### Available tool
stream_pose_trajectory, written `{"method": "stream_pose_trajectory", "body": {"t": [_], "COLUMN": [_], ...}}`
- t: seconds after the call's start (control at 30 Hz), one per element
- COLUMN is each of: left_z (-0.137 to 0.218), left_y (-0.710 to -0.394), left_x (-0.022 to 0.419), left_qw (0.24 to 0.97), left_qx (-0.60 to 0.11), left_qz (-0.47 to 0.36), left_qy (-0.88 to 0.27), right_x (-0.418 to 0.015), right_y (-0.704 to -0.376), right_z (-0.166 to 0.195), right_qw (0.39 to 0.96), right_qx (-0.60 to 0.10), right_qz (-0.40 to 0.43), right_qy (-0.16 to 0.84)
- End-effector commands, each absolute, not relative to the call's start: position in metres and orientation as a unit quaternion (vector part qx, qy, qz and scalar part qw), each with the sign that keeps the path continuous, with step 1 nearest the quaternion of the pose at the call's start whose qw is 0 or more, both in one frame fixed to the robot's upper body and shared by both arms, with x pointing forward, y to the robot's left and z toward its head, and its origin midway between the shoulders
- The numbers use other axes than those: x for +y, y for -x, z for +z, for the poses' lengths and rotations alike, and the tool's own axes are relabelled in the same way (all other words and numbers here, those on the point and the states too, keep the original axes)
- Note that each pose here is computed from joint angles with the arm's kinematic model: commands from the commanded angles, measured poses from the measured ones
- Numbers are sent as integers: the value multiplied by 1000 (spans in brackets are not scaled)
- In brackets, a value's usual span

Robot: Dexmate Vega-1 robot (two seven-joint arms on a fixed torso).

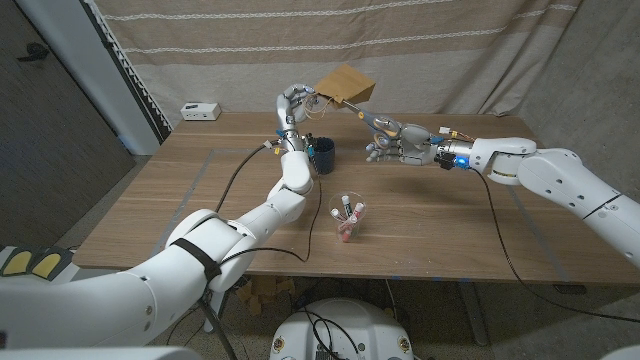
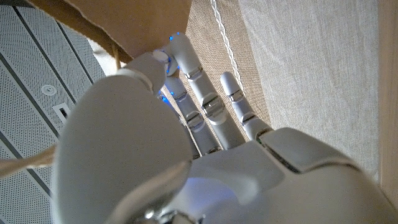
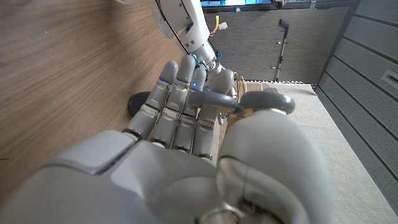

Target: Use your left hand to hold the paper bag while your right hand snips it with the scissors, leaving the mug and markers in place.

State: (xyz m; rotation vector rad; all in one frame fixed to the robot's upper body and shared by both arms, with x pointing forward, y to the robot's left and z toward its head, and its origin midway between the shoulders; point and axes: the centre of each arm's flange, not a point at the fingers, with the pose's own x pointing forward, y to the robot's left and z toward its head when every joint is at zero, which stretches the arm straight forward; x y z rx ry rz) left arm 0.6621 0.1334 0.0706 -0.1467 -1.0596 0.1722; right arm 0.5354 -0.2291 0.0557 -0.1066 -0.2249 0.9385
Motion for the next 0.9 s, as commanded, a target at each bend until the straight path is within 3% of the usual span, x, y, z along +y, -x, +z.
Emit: {"method": "stream_pose_trajectory", "body": {"t": [0.03,0.9], "left_z": [69,66], "left_y": [-664,-667], "left_x": [145,154], "left_qw": [858,857], "left_qx": [-500,-501], "left_qz": [95,89], "left_qy": [69,80], "right_x": [-227,-229], "right_y": [-532,-513], "right_z": [52,52], "right_qw": [878,890], "right_qx": [-108,-126], "right_qz": [462,434], "right_qy": [62,60]}}
